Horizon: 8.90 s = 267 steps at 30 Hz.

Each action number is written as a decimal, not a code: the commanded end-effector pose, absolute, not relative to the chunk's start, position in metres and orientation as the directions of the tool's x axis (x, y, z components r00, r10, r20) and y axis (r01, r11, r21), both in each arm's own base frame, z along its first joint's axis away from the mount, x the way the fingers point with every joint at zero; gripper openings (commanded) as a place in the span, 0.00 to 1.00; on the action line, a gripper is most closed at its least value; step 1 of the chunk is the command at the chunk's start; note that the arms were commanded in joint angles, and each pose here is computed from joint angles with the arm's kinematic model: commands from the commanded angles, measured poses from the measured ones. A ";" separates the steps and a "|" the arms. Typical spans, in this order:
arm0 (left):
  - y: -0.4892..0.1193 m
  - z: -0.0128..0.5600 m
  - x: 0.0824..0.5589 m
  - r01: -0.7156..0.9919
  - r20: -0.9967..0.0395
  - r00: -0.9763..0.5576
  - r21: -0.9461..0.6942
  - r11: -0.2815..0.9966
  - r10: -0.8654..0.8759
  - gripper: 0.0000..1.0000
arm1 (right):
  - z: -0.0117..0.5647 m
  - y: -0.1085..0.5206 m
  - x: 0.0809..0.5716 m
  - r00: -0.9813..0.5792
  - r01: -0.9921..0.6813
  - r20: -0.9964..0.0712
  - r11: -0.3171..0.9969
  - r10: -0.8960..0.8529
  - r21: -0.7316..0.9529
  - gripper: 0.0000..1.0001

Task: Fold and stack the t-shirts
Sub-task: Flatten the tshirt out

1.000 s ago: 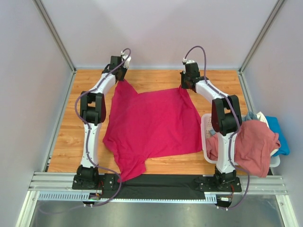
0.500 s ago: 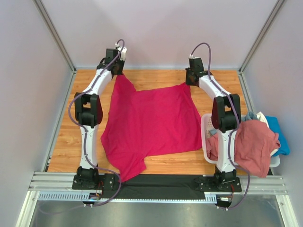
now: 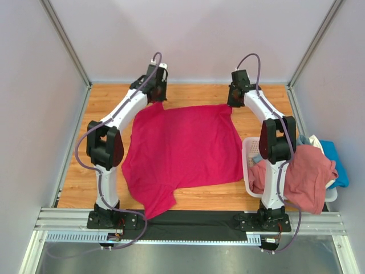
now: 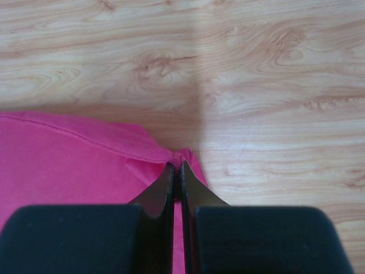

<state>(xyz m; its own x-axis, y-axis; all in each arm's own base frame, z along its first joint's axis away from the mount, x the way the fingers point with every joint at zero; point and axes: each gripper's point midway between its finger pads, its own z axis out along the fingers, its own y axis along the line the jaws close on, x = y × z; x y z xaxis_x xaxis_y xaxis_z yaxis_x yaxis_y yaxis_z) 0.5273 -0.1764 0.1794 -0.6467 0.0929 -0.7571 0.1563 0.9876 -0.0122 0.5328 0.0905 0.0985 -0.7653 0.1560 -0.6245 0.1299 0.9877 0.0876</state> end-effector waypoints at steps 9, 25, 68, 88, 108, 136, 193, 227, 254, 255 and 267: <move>-0.241 0.115 0.339 0.079 -0.493 -0.870 -0.177 0.981 -0.019 0.00 | 0.134 0.092 0.490 -0.770 0.152 -0.600 0.976 0.216 0.156 0.00; -0.200 0.132 0.384 0.229 -0.481 -0.875 -0.311 0.922 0.055 0.47 | 0.126 0.125 0.455 -0.826 0.095 -0.526 0.969 0.205 0.230 0.31; -0.229 0.071 0.326 -0.034 -0.323 -0.935 -0.334 0.942 -0.148 0.48 | 0.147 0.154 0.413 -0.838 -0.036 -0.537 0.969 0.103 0.243 0.51; -0.237 0.040 0.324 -0.023 -0.255 -0.962 -0.298 0.954 -0.102 0.42 | 0.142 0.142 0.420 -0.835 0.013 -0.528 0.965 0.154 0.262 0.51; -0.124 0.113 0.477 0.039 -0.570 -0.818 0.072 0.997 0.073 0.00 | 0.118 0.156 0.406 -0.905 0.041 -0.396 0.957 0.158 0.288 0.48; -0.088 0.036 0.281 -0.133 -0.166 -0.975 -0.086 0.987 -0.146 0.39 | 0.039 0.240 0.301 -0.960 -0.164 -0.240 0.984 -0.144 0.063 0.52; -0.089 0.031 0.180 -0.450 -0.107 -0.854 -0.342 0.825 -0.510 0.56 | 0.107 0.211 0.226 -0.941 -0.179 -0.325 0.955 -0.097 0.234 0.61; -0.084 0.072 0.207 -0.430 -0.198 -0.836 -0.343 0.835 -0.512 0.00 | 0.014 0.163 0.238 -0.969 0.037 -0.242 0.998 0.048 0.053 0.45; -0.054 0.313 0.316 -0.189 -0.702 -0.553 -0.418 0.888 -0.448 0.00 | 0.214 0.166 0.347 -0.781 0.018 -0.614 0.988 0.111 0.156 0.00; -0.052 0.329 0.321 -0.169 -0.730 -0.521 -0.419 0.892 -0.442 0.00 | 0.244 0.166 0.359 -0.739 0.014 -0.660 0.983 0.135 0.186 0.00; -0.045 0.580 0.247 0.194 -0.972 0.092 -0.197 0.961 -0.218 0.00 | 0.451 0.150 0.306 -0.379 -0.240 -0.901 0.919 0.209 0.313 0.00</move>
